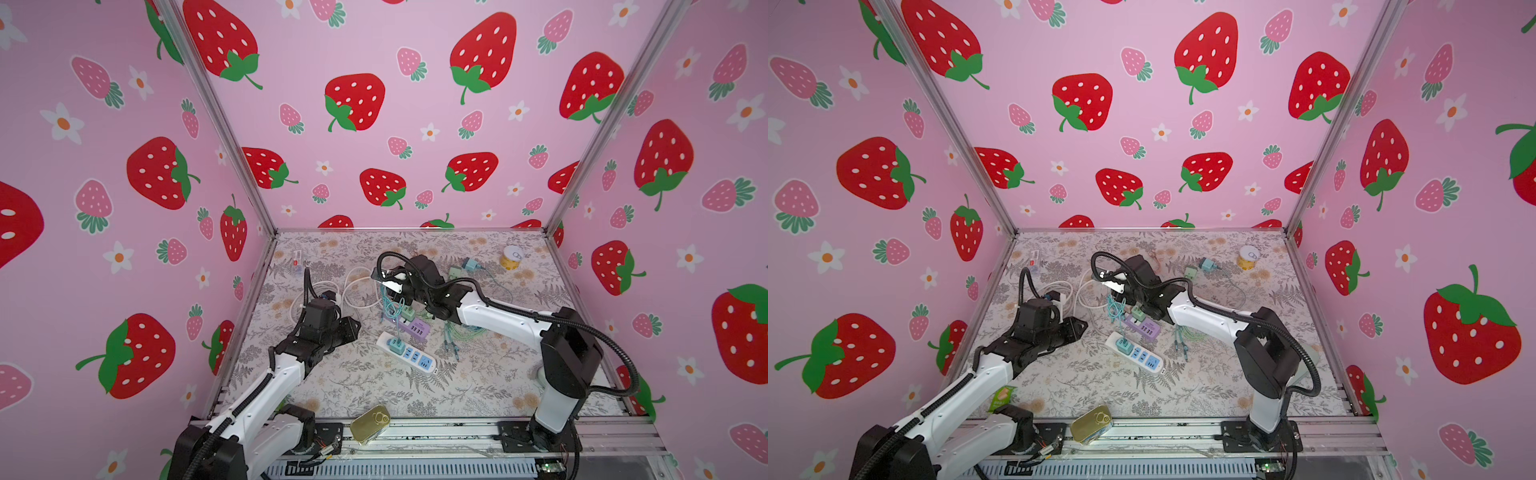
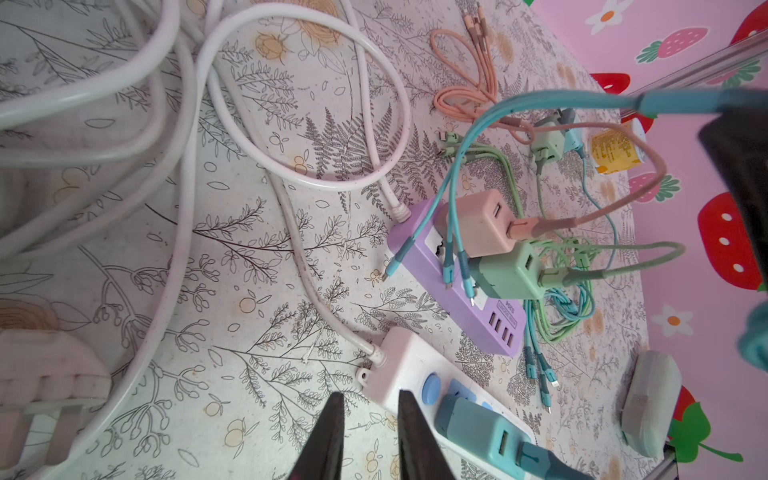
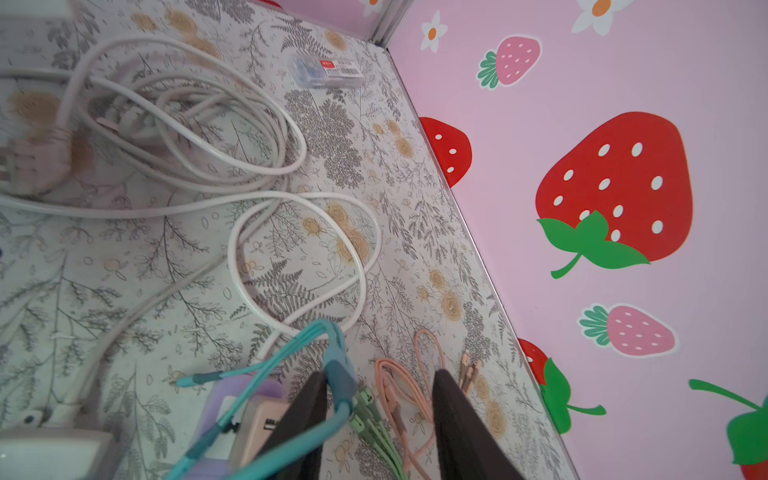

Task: Insert the plug
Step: 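Move the right gripper toward the loose mint-green charger farther from the robot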

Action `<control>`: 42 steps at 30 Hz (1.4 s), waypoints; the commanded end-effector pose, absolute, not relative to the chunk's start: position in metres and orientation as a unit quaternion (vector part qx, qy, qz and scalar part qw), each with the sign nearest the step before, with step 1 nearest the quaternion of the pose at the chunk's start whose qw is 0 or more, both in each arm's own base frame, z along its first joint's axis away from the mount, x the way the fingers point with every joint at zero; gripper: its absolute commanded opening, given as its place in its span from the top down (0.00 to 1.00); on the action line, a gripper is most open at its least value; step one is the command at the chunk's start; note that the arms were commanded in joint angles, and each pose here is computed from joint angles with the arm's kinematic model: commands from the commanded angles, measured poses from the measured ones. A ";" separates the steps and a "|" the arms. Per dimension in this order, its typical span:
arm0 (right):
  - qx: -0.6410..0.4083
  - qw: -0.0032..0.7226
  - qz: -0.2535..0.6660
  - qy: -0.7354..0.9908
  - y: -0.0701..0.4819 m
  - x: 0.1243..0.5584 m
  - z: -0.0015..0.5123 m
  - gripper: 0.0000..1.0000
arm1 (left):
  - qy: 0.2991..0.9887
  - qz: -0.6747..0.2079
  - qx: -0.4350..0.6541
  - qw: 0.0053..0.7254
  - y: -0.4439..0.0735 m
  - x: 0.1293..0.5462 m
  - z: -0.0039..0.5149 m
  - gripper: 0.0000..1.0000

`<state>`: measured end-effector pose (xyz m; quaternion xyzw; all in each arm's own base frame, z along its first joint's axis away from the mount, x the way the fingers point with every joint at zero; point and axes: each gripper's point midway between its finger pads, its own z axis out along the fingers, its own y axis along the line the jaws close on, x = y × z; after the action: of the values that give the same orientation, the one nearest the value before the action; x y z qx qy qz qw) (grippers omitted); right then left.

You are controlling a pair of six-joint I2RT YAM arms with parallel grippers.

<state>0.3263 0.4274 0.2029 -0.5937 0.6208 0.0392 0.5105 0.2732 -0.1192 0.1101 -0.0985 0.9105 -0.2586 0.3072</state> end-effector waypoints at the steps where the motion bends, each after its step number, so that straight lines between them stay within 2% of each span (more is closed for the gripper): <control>1: -0.594 0.488 0.017 0.639 0.408 0.328 0.206 0.50 | 0.915 -0.244 -0.109 0.303 -0.113 0.271 0.105 0.74; 7: -0.617 0.449 -0.012 0.646 0.381 0.329 0.203 0.42 | 0.916 -0.247 -0.106 0.299 -0.115 0.272 0.103 0.74; 22: -0.649 0.398 -0.090 0.642 0.340 0.340 0.206 0.33 | 0.916 -0.266 -0.093 0.287 -0.125 0.277 0.105 0.65; 29: -0.552 0.475 -0.033 0.684 0.322 0.344 0.249 0.33 | 0.912 -0.276 -0.084 0.291 -0.130 0.281 0.112 0.62; 32: -0.498 0.500 -0.004 0.708 0.304 0.343 0.260 0.29 | 0.911 -0.283 -0.076 0.291 -0.134 0.285 0.117 0.61; 36: -0.427 0.499 0.022 0.754 0.272 0.351 0.253 0.27 | 0.910 -0.281 -0.075 0.296 -0.134 0.291 0.121 0.59; 42: -0.329 0.475 0.012 0.816 0.220 0.374 0.224 0.29 | 0.911 -0.273 -0.072 0.299 -0.132 0.292 0.126 0.56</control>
<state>0.3688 0.2352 0.2363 -0.3854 0.7851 -0.0058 0.4848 0.2838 -0.1319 0.1099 -0.0795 0.9164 -0.2730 0.2818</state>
